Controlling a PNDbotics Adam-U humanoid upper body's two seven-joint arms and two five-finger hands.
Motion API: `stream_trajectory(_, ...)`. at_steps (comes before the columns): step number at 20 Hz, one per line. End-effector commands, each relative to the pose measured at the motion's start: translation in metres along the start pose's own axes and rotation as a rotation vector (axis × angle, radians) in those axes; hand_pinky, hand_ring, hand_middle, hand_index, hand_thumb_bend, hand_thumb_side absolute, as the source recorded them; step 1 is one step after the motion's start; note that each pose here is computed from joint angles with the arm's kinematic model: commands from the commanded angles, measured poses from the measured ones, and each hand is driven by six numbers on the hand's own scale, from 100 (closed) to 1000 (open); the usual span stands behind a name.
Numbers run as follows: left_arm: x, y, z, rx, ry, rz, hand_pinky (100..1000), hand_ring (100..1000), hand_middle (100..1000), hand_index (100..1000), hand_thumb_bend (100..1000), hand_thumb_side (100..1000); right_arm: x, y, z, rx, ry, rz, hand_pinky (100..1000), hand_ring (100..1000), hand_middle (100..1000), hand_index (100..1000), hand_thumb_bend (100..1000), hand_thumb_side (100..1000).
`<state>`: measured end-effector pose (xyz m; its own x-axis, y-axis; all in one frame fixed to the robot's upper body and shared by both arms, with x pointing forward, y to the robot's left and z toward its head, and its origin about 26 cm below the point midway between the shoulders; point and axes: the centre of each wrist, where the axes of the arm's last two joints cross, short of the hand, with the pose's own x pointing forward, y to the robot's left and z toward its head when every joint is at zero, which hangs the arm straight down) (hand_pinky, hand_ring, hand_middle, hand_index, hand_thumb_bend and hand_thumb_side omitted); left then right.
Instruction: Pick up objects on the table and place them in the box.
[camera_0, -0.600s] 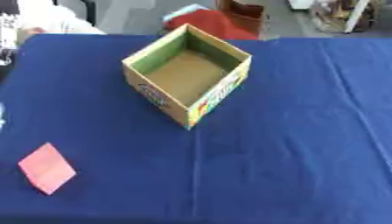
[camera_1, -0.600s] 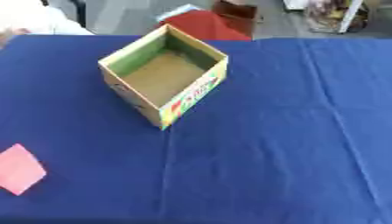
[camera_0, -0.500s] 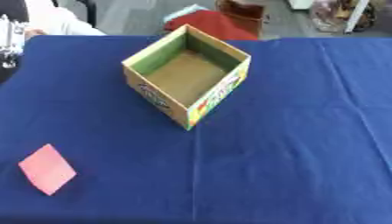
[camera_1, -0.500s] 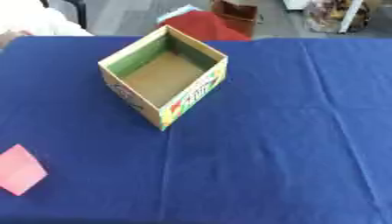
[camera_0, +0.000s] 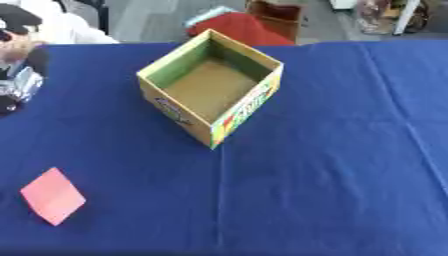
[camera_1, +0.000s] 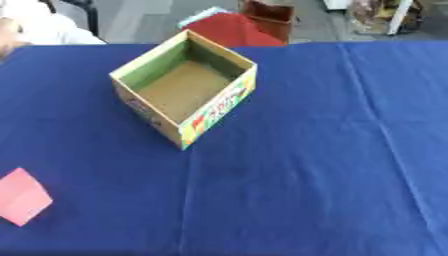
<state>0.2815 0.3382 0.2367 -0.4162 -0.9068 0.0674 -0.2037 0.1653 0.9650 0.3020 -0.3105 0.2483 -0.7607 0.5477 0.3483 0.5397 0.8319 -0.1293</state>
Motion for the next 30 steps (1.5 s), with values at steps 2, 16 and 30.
stream_trajectory(2,-0.002,0.015,0.003,-0.165,0.004,-0.102,759,791,808,870,261,860,0.006,-0.006,-0.008,0.014,-0.048,0.024,699,752,857,785,100,1000)
stream_trajectory(16,-0.003,0.003,0.01,-0.67,0.036,-0.139,743,809,884,924,521,713,0.006,-0.005,-0.008,0.026,-0.049,0.024,698,752,857,785,100,1000)
stream_trajectory(30,-0.005,0.0,0.014,-0.855,0.179,-0.194,748,816,922,954,574,614,0.007,-0.005,-0.009,0.032,-0.052,0.021,699,752,857,785,100,1000)
